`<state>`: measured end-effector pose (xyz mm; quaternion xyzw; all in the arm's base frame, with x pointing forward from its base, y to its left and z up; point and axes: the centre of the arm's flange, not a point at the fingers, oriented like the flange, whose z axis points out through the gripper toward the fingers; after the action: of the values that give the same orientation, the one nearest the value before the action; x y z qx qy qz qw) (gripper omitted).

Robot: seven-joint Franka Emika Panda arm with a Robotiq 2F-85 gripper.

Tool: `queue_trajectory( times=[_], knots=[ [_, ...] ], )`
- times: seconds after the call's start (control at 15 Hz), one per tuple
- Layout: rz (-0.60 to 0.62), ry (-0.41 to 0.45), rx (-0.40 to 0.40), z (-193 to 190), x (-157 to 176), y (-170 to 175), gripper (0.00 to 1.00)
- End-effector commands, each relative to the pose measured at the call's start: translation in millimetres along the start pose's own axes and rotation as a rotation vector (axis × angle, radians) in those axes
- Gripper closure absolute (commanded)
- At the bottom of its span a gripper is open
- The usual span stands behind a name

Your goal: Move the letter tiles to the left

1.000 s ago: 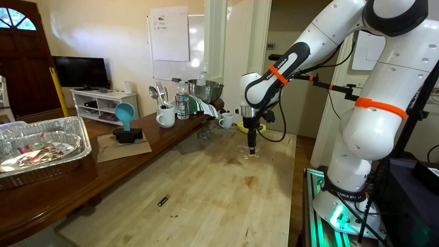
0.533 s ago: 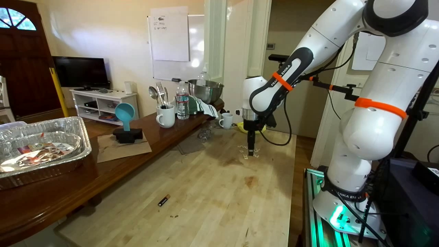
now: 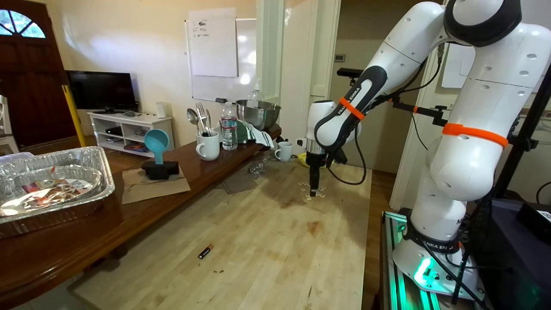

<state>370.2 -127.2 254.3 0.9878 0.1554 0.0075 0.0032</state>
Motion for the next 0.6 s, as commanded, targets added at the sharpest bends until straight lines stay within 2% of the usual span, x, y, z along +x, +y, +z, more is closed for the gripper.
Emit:
queue_trajectory(
  times=[0.0, 0.13, 0.47, 0.53],
  knots=[
    [-0.024, -0.003, 0.008, 25.1, -7.8, 1.8, 0.44],
    [-0.030, -0.003, 0.000, 31.9, -8.6, 2.4, 0.58],
    [-0.023, 0.064, -0.040, 39.8, -6.2, 6.8, 0.97],
    [-0.019, 0.072, -0.046, 41.8, -5.4, 7.5, 1.00]
  ],
)
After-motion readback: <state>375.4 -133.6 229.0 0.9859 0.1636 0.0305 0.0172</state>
